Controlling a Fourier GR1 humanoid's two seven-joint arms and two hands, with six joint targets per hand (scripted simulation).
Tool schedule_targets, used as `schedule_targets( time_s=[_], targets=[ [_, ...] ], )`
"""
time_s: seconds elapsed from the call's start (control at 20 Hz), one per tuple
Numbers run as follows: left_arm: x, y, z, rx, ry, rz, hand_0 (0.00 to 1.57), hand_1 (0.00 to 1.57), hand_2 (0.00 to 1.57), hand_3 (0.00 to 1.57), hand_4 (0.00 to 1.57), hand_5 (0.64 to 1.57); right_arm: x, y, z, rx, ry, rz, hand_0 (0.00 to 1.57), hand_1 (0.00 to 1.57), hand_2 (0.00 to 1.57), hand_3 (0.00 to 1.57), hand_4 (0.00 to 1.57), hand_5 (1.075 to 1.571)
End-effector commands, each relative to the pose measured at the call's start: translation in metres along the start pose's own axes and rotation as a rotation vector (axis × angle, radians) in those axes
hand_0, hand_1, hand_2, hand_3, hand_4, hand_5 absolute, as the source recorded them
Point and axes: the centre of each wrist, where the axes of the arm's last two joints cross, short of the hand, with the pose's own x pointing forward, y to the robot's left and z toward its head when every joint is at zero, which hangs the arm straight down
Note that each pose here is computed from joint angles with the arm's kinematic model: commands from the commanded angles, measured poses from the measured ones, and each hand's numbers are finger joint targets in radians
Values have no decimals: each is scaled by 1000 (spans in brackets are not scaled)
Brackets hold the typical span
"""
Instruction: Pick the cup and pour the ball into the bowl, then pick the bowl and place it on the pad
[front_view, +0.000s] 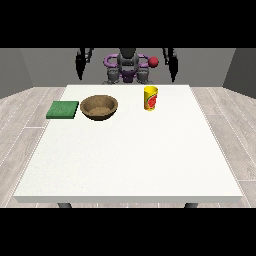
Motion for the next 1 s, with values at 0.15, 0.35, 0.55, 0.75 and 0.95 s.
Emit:
schedule_targets(
  time_s=[0.15,0.35,0.55,0.75,0.95],
  targets=[
    [25,9,-2,-4,-24,-23,0,0,0,0,0,1557,29,-11,-2,-1,-37,42,0,0,0,0,0,1569],
    [65,-1,-18,11,-57,166,0,0,0,0,0,1558,31,-54,10,56,-15,-51,0,0,0,0,0,1569],
    [68,35,-9,41,-123,168,0,0,0,0,0,1552,49,-77,21,29,-87,-41,0,0,0,0,0,1570],
    [69,26,-9,41,-188,151,0,0,0,0,0,1547,26,-95,28,16,-140,-49,0,0,0,0,0,1569],
    [58,55,-27,53,-280,149,0,0,0,0,0,1539,36,-90,8,13,-206,-71,0,0,0,0,0,1569]
  ],
)
